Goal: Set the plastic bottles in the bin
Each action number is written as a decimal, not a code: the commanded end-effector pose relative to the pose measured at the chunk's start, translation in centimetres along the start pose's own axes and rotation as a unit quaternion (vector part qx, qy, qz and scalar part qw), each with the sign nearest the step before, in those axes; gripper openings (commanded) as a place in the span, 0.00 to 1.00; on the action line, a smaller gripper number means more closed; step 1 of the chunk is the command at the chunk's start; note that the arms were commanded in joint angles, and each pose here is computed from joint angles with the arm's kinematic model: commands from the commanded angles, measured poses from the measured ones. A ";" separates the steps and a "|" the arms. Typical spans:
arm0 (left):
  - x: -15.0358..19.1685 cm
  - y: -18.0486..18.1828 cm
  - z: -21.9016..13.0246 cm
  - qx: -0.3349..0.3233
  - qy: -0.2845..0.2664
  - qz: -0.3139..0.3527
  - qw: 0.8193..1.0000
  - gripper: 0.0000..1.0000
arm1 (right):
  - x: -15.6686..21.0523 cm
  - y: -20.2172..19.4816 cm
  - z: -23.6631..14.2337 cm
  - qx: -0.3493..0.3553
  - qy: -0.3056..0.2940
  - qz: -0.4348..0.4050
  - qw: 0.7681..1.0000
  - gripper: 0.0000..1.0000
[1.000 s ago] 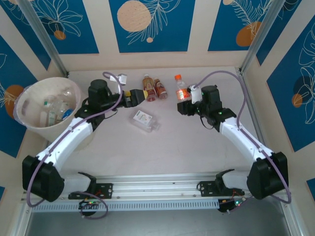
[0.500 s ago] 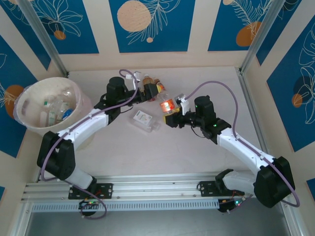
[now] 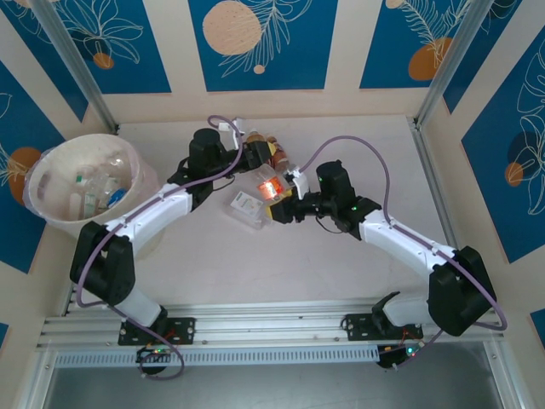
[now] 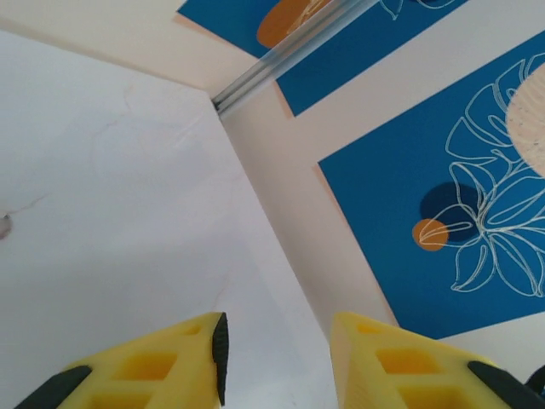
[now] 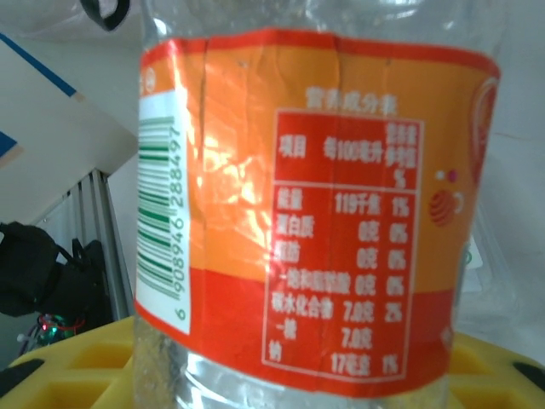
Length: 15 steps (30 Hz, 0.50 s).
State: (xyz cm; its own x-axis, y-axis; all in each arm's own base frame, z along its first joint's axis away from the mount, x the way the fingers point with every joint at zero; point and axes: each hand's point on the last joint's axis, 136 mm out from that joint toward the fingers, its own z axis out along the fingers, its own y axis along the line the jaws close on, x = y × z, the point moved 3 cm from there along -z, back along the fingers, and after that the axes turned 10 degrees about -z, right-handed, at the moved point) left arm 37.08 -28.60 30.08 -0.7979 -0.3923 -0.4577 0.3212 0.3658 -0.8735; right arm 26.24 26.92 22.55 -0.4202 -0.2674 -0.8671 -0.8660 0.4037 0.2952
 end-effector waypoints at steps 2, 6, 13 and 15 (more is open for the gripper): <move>0.8 -1.0 -0.6 -0.003 0.003 0.031 1.000 0.10 | -2.2 0.6 0.1 -0.016 -0.025 -0.019 0.999 0.43; 0.9 -1.3 -0.8 -0.003 0.008 0.039 0.999 0.00 | -2.5 0.5 -0.2 -0.007 -0.031 -0.017 0.999 0.60; 0.4 -1.4 -1.4 -0.023 0.001 0.064 0.998 0.00 | -2.6 0.3 -1.9 0.025 -0.038 -0.038 0.998 0.99; 0.2 -1.4 -1.6 -0.031 -0.005 0.072 0.997 0.00 | -2.8 0.5 -2.8 0.033 -0.042 -0.044 0.998 0.99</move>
State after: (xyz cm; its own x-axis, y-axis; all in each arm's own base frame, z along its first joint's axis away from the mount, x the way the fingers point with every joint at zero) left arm 36.17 -28.25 29.58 -0.7808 -0.3493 -0.5180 0.3470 0.4471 -0.8244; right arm 26.53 26.30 24.13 -0.3811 -0.2446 -0.8916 -0.8668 0.4301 0.2525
